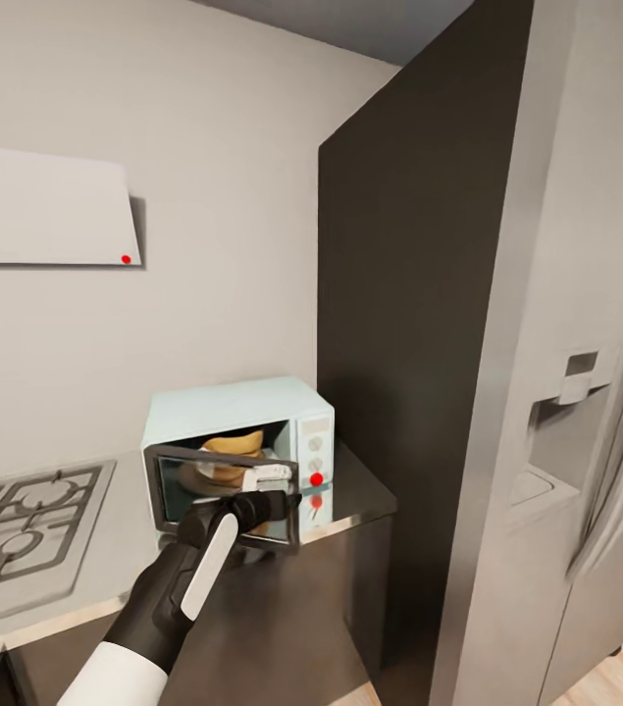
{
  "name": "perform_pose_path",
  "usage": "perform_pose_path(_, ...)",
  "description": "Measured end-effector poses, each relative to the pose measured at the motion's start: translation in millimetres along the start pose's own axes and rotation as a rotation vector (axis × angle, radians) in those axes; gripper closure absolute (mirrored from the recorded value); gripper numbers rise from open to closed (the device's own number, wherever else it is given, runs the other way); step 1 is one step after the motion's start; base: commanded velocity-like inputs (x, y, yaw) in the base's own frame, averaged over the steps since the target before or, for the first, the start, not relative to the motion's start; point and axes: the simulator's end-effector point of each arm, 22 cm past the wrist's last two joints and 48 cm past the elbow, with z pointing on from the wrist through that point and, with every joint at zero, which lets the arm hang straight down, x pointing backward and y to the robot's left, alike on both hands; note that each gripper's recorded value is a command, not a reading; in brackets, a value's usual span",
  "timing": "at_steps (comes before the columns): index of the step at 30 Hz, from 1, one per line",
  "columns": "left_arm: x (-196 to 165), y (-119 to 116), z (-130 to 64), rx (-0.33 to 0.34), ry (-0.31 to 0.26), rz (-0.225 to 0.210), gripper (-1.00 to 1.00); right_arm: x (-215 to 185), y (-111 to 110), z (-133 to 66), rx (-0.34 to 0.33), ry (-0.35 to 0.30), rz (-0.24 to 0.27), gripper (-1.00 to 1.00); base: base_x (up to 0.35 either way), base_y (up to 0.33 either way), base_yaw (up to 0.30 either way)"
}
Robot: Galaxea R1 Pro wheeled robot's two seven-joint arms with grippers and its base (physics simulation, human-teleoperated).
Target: In the kitchen, take the popcorn bag from the countertop, put it into the microwave, and heat it until the popcorn is cooked so the cooked popcorn ends up inside the bag.
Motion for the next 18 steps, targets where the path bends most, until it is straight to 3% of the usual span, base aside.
perform_pose_path(6,0,0,0.3,-0.001,-0.003,-0.002,-1.00,1,0,0.0,0.000,0.002,0.000,-1.00,0.154,0.000,0.000)
perform_pose_path(8,-9,4,0.7,-0.012,-0.045,-0.008,-1.00,0,-1,-0.1,0.001,0.000,-0.001,-1.00,0.186,0.000,0.000)
perform_pose_path(12,-11,34,0.5,-0.151,-0.069,-0.025,-1.00,-1,-2,-0.2,0.002,-0.001,-0.003,-1.00,0.216,0.000,0.000)
perform_pose_path(18,-10,42,-0.2,-0.188,-0.070,-0.024,-1.00,0,-3,-0.4,0.003,0.000,-0.006,-1.00,0.224,0.000,0.000)
